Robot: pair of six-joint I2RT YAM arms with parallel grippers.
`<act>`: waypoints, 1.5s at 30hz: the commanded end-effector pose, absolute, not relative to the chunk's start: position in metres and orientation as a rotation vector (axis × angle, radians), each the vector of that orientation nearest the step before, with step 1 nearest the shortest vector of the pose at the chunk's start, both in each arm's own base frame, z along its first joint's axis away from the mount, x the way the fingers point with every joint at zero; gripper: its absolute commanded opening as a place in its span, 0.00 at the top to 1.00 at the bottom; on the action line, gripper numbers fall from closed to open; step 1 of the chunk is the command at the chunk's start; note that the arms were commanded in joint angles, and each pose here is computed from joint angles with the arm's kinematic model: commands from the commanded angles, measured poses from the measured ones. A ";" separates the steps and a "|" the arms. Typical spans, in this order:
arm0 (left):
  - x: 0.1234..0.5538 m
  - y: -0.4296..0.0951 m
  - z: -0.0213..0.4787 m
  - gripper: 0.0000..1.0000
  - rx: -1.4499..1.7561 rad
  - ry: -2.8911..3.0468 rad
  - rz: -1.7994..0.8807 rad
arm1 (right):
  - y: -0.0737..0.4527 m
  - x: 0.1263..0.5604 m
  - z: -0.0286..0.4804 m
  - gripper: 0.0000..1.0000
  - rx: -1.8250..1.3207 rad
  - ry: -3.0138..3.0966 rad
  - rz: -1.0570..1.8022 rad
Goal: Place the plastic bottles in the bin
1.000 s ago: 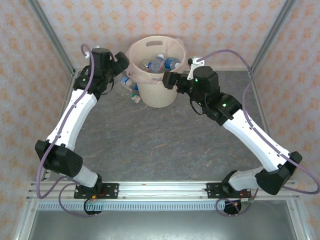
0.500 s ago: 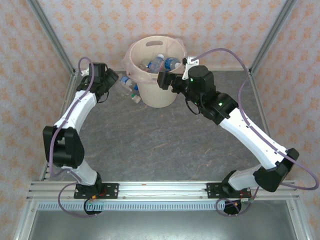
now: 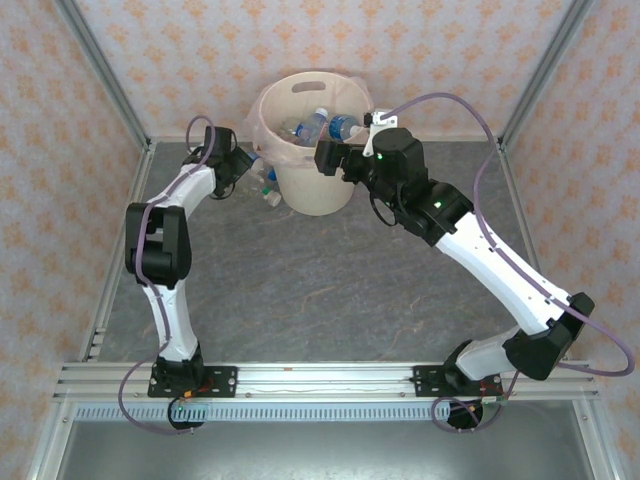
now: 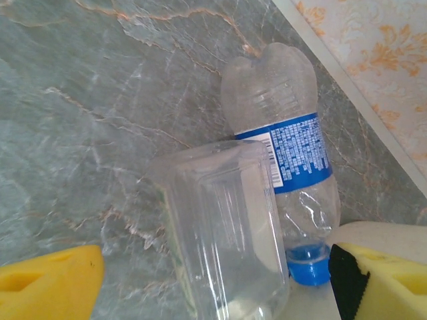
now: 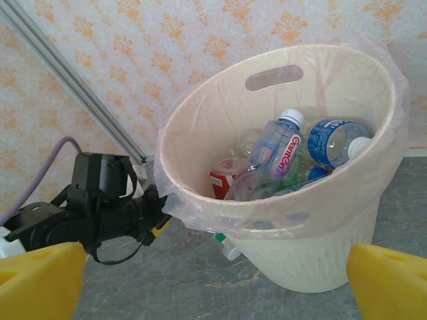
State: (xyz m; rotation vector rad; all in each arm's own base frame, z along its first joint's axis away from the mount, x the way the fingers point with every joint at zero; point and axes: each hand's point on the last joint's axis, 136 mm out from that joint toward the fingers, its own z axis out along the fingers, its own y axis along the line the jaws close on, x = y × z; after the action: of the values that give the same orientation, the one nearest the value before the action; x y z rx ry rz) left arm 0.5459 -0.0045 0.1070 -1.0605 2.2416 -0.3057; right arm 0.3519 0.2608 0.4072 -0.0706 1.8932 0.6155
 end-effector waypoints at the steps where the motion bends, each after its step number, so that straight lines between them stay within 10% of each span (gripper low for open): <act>1: 0.562 -0.007 0.106 0.11 -1.056 2.232 -0.332 | 0.256 0.354 0.419 0.00 -0.059 1.868 0.574; 15: 0.563 -0.008 0.070 0.24 -1.041 2.320 -0.290 | 0.254 0.357 0.416 0.00 -0.040 1.870 0.560; 45: 0.443 0.018 0.082 0.18 -0.912 2.471 -0.137 | 0.261 0.350 0.413 0.00 -0.061 1.870 0.631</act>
State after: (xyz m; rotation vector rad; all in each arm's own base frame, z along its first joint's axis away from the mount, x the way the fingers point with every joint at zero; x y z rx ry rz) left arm 0.4543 0.0126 0.0759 -0.9397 2.4414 -0.1796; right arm 0.3551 0.2588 0.4032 -0.0604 1.8997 0.5881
